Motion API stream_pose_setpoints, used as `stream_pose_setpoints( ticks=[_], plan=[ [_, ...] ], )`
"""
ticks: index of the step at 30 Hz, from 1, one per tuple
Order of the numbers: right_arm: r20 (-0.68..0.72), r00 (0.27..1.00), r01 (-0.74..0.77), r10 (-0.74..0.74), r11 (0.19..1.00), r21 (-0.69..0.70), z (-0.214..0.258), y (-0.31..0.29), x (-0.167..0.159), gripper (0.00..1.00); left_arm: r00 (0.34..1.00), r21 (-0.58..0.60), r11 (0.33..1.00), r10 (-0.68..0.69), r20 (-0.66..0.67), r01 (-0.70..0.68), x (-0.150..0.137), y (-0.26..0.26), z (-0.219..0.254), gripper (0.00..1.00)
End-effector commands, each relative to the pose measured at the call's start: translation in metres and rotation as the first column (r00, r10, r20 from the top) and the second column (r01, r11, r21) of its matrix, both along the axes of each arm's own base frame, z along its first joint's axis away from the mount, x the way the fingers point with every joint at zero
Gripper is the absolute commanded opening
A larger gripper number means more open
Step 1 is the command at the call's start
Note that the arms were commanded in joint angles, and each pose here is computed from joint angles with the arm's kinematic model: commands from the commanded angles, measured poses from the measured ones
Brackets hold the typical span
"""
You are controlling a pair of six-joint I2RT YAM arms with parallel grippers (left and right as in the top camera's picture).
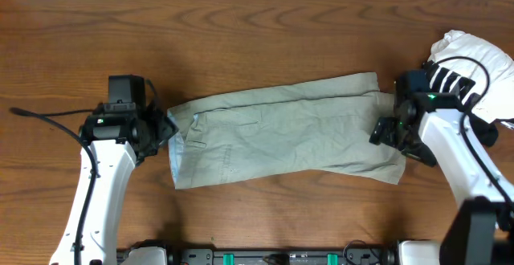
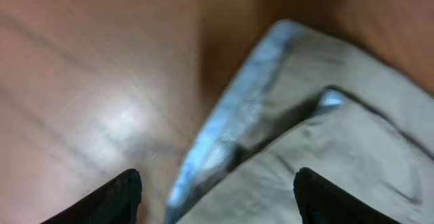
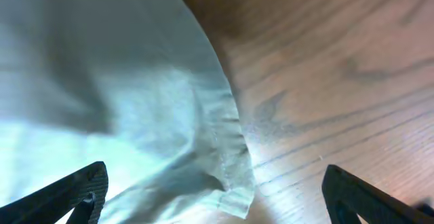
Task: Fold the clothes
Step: 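Pull both grippers toward the near edge, smoothing the trousers flat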
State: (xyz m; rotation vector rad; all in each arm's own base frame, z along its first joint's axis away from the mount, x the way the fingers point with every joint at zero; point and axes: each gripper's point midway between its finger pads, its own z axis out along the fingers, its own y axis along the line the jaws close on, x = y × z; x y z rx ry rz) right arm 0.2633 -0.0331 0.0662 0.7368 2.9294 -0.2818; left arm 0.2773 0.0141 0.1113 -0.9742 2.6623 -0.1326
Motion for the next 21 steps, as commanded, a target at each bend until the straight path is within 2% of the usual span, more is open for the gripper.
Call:
stream_pose_setpoints(
  ticks=[1, 5, 12, 18, 21],
  plan=[
    [0.137, 0.988, -0.076, 0.067, 0.995, 0.058, 0.025, 0.012, 0.024, 0.99, 0.987, -0.118, 0.981, -0.147, 0.062, 0.153, 0.01, -0.029, 0.005, 0.74],
    [0.248, 0.952, -0.227, 0.181, 0.959, 0.168, 0.034, 0.039, 0.046, 0.99, 0.982, -0.169, 0.968, -0.172, 0.079, 0.183, 0.016, -0.04, 0.003, 0.74],
    [0.237, 0.953, -0.238, 0.191, 0.953, 0.188, 0.032, 0.043, 0.043, 0.99, 0.95, -0.167, 0.937, -0.312, 0.002, 0.308, 0.02, -0.054, -0.031, 0.74],
    [0.221, 0.952, -0.257, 0.211, 0.943, 0.21, 0.031, 0.047, 0.038, 0.99, 0.939, -0.193, 0.923, -0.343, -0.016, 0.334, 0.031, -0.06, -0.053, 0.74],
    [0.218, 0.951, -0.264, 0.218, 0.942, 0.209, 0.031, 0.047, 0.037, 0.99, 0.918, -0.236, 0.891, -0.396, 0.017, 0.388, 0.037, -0.071, -0.059, 0.73]
  ],
)
